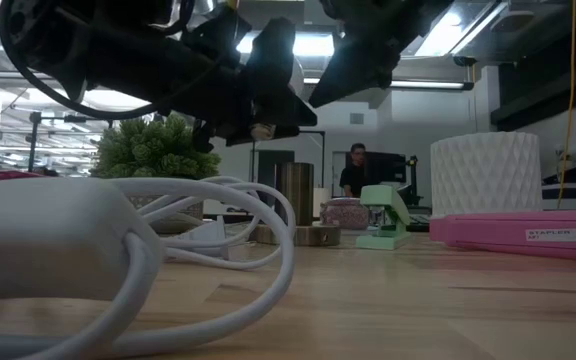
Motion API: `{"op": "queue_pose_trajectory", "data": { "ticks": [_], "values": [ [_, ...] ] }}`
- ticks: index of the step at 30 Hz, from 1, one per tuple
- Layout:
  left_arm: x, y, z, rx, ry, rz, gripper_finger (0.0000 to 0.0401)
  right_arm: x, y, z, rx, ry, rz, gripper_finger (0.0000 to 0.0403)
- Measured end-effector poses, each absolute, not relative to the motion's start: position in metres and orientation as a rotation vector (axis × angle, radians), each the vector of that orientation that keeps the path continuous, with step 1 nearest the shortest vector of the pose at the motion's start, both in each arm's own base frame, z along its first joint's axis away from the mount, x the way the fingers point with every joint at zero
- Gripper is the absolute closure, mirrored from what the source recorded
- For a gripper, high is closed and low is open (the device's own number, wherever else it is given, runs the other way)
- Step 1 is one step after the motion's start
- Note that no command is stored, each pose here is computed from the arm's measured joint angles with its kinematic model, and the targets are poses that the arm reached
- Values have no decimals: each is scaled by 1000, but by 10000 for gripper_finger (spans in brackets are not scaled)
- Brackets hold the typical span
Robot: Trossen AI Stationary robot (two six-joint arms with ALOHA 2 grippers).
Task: Screw lightbulb
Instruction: Insert the white lightbulb into the lamp socket
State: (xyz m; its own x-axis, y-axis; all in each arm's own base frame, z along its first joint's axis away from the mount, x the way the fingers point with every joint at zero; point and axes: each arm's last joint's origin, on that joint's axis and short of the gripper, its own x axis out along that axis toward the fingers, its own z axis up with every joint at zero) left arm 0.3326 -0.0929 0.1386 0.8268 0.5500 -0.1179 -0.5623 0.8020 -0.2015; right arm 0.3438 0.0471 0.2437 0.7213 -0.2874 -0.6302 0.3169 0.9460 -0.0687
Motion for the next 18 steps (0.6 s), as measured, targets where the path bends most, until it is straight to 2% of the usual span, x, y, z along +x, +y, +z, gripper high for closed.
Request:
{"op": "queue_pose_trajectory", "data": {
  "ticks": [12,18],
  "values": [
    [333,-91,136,-221,75,605,258,349,49,249,74,616,-303,386],
    [335,-87,136,-250,83,554,257,353,51,254,80,569,-219,386]
  ]
}}
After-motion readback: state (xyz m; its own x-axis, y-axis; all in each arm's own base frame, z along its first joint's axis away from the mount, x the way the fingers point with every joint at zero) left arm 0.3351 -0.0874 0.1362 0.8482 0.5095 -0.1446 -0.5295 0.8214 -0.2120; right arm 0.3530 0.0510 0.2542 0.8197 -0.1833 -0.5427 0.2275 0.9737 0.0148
